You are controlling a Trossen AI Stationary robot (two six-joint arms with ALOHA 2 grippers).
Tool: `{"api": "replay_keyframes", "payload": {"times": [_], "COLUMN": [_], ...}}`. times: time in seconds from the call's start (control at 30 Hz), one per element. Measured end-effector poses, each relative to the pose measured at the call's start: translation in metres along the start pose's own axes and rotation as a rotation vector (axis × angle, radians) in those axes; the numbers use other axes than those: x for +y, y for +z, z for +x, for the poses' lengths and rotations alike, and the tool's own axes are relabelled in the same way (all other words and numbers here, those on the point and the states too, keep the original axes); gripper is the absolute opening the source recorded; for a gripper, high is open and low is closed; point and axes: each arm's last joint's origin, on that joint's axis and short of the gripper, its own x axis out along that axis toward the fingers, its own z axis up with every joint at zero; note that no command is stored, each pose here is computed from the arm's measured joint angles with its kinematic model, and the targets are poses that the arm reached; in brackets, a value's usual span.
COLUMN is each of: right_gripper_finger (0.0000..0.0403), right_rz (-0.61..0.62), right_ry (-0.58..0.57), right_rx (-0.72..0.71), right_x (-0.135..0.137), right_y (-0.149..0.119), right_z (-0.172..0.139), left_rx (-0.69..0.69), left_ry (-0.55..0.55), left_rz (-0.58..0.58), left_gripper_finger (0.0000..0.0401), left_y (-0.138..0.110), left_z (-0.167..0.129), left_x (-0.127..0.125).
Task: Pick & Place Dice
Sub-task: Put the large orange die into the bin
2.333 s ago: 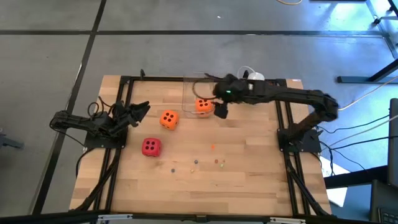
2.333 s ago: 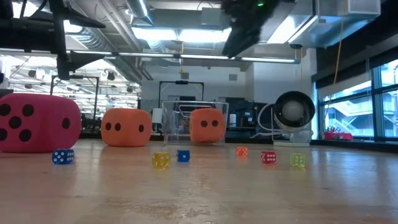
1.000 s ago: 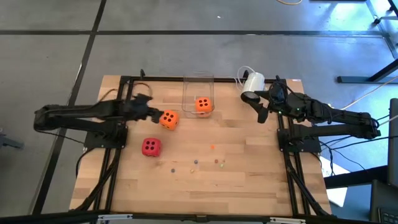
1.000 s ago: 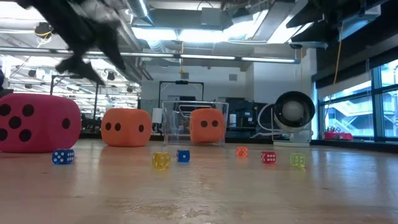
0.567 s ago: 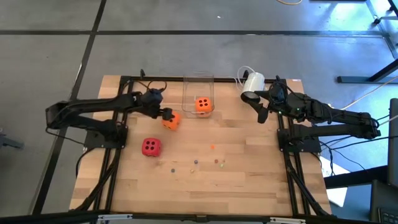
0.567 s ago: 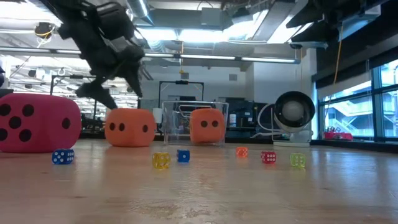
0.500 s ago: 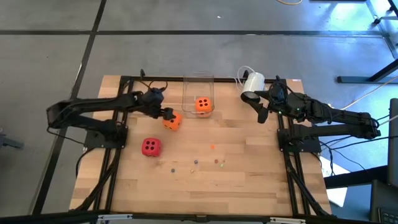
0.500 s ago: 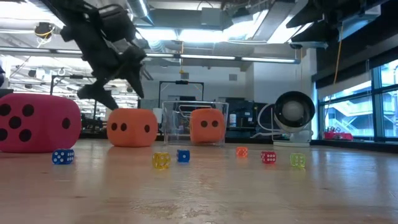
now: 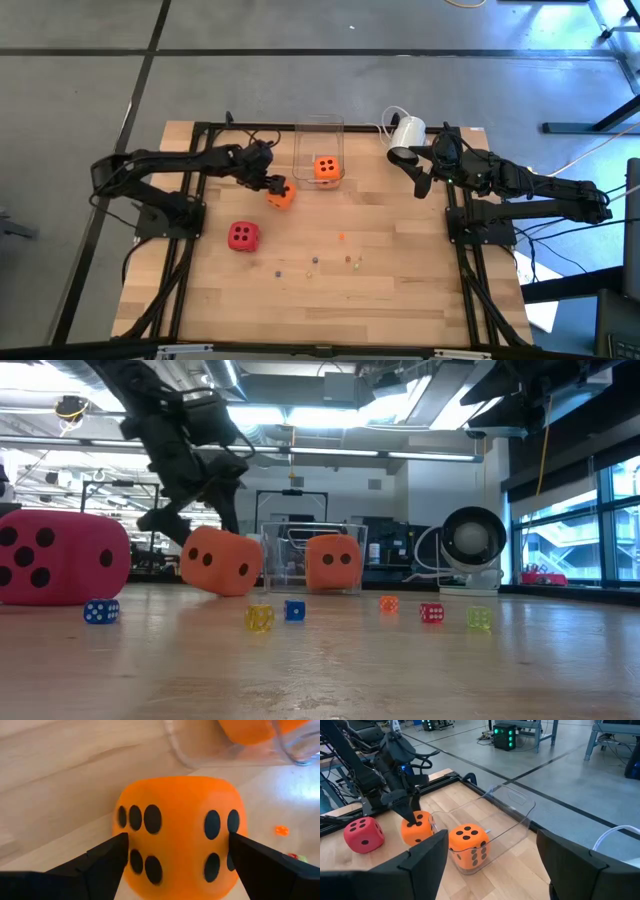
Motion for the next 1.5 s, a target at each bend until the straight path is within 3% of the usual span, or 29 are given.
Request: {"api": "replay_keyframes", "payload": {"times": [0.27,0.5,0.87,1.23,1.37,1.5], "right_gripper_finger": [0.0302,0.0302,0.0302,0.0302,0.0302,0.0302], "right_rz": [-0.017,-0.023,-0.029,-0.043,-0.044,-0.045], "right_ry": [-0.001,-0.002,-0.006,-0.013,-0.025,-0.026], "right_rx": [0.002,0.005,0.009,0.036,0.033,0.033], "right_x": [0.0,0.0,0.0,-0.001,-0.002,-0.002], "right_y": [0.0,-0.001,-0.001,-0.004,-0.004,-0.004], "right_z": [0.0,0.0,0.0,0.0,0.0,0.0], "left_rx": [0.011,-0.006,0.012,-0.08,-0.069,-0.063], "left_ry": [-0.008,-0.011,-0.04,-0.14,-0.066,-0.067], "left_rz": [0.005,0.007,0.017,0.086,0.068,0.083], "left_gripper_finger": [0.0265,0.0233,0.0226,0.0225,0.0225,0.0225], "left_y": [0.0,0.0,0.001,0.005,0.001,0.0], "left_z": [0.003,-0.001,-0.002,-0.039,-0.042,-0.043], "left_x": [0.0,0.0,-0.002,-0.014,-0.008,-0.008]}}
